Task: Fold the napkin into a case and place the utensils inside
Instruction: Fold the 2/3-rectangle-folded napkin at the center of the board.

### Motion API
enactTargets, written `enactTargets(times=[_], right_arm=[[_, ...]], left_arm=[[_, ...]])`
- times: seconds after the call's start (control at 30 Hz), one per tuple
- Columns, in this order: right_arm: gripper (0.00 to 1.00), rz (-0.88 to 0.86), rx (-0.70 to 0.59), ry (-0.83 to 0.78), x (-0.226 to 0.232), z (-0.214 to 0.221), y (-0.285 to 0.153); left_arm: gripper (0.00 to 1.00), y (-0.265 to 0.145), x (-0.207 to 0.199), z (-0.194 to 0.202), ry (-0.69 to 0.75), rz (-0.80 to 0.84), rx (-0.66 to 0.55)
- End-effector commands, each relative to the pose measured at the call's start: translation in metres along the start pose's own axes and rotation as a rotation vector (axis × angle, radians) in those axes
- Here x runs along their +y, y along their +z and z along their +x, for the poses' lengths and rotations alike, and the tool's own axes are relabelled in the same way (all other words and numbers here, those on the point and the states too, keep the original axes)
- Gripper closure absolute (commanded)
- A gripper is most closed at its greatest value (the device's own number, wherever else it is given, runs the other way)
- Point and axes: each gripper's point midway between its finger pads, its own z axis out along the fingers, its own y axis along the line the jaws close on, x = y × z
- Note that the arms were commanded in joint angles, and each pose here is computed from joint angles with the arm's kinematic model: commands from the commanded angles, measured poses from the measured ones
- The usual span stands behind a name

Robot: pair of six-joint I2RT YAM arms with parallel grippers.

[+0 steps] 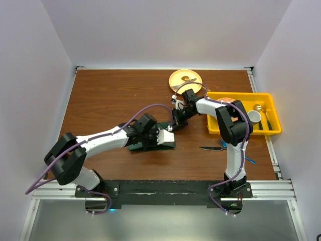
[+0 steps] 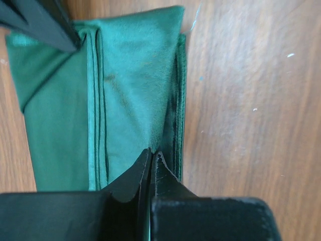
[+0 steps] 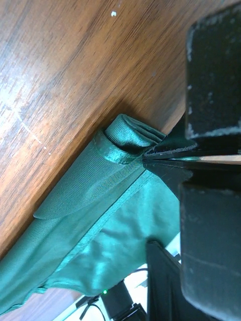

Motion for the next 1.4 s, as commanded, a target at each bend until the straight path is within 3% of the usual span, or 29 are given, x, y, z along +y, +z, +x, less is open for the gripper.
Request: enactTargets(times=[0.0,0.1,0.23,0.3,0.53,0.67,0.8,1.1,1.37], right_arm=[[1.00,0.271,0.021,-0.037,-0.074,0.011,0.010],[1.00,0.275,0.025,-0.039,-0.075,0.012,0.010],[1.00,0.274,0.026,-0.042,-0.075,0.012,0.010],[1.00,0.274,0.028,-0.043,-0.075,0.013,0.010],[1.00,0.273,0.032,-0.044,-0.076,0.013,0.012],[1.00,0.275,0.035,-0.053,-0.077,0.012,0.012],[1.00,0.272,0.037,-0.059,-0.076,0.014,0.011],[1.00,0.267,0.044,-0.121,-0.070,0.014,0.006],[1.00,0.267,0.051,-0.139,-0.070,0.015,0.007]], left_arm=[[1.00,-0.003,-0.004,-0.018,-0.046,0.112,-0.044],[1.00,0.001,-0.001,-0.010,-0.053,0.110,-0.025],[0.75,0.006,-0.015,0.012,-0.021,0.097,-0.002],[0.68,0.009,-0.014,0.019,0.000,0.071,0.014],[0.63,0.030,-0.033,0.049,0.039,0.071,0.127],[0.71,0.038,-0.039,0.064,0.031,0.083,0.174],[0.99,0.039,-0.047,0.074,0.038,0.123,0.208],[1.00,0.009,-0.044,0.003,-0.058,0.266,0.018],[1.00,-0.008,-0.011,-0.013,-0.228,0.363,-0.071]])
